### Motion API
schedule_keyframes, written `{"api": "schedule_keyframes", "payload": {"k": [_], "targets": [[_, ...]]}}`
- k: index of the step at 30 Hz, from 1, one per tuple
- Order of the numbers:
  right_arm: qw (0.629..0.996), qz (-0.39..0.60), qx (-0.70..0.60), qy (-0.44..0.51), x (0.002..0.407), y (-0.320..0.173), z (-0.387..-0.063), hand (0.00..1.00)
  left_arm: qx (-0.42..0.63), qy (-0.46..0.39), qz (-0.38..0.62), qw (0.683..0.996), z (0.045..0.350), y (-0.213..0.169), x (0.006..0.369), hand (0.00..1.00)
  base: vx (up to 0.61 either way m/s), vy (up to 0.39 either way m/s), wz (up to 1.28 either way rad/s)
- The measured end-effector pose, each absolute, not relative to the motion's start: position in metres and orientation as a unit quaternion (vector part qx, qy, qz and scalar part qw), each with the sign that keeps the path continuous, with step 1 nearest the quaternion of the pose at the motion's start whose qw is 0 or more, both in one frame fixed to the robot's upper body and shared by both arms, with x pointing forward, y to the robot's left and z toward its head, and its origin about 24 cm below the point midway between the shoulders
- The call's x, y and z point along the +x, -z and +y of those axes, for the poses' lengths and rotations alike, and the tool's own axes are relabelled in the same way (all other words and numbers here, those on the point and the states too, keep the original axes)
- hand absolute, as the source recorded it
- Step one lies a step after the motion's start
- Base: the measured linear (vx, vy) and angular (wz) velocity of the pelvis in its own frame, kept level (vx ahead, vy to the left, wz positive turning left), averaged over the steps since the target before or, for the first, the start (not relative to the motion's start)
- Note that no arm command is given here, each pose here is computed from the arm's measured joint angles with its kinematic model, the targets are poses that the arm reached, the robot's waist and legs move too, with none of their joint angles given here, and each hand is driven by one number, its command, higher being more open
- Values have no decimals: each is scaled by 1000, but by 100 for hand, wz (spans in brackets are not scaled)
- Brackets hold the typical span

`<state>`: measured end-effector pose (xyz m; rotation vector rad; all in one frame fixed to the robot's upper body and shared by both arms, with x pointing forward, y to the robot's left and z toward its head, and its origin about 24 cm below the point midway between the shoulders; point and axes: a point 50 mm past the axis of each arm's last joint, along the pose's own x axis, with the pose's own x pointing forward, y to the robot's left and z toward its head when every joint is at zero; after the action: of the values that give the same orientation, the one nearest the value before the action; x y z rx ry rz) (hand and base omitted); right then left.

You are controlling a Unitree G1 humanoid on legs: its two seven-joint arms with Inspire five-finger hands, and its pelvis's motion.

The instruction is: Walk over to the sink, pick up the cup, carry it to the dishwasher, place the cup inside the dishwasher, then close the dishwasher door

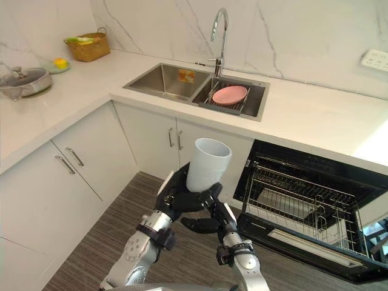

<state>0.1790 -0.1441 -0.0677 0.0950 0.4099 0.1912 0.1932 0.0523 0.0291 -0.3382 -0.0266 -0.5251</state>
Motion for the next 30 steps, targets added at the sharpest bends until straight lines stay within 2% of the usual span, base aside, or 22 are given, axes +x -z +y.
{"api": "schedule_keyframes", "payload": {"k": [11,13,17,22,30], "targets": [[978,188,51,-70,184,62,-150,100,-150,235,-2,960,63,-22,194,0,16,-17,-1],[977,195,52,-66,179,64,-152,100,-150,207,3,967,74,-18,194,0,0,0,5],[973,217,55,-49,164,72,-158,100,-142,99,20,985,115,-7,191,0,25,-22,7],[971,232,48,-24,154,77,-166,100,-155,-9,26,988,152,0,183,0,42,-61,15],[977,210,30,-14,160,68,-179,100,-191,-9,28,981,138,2,178,0,106,-44,-6]]}}
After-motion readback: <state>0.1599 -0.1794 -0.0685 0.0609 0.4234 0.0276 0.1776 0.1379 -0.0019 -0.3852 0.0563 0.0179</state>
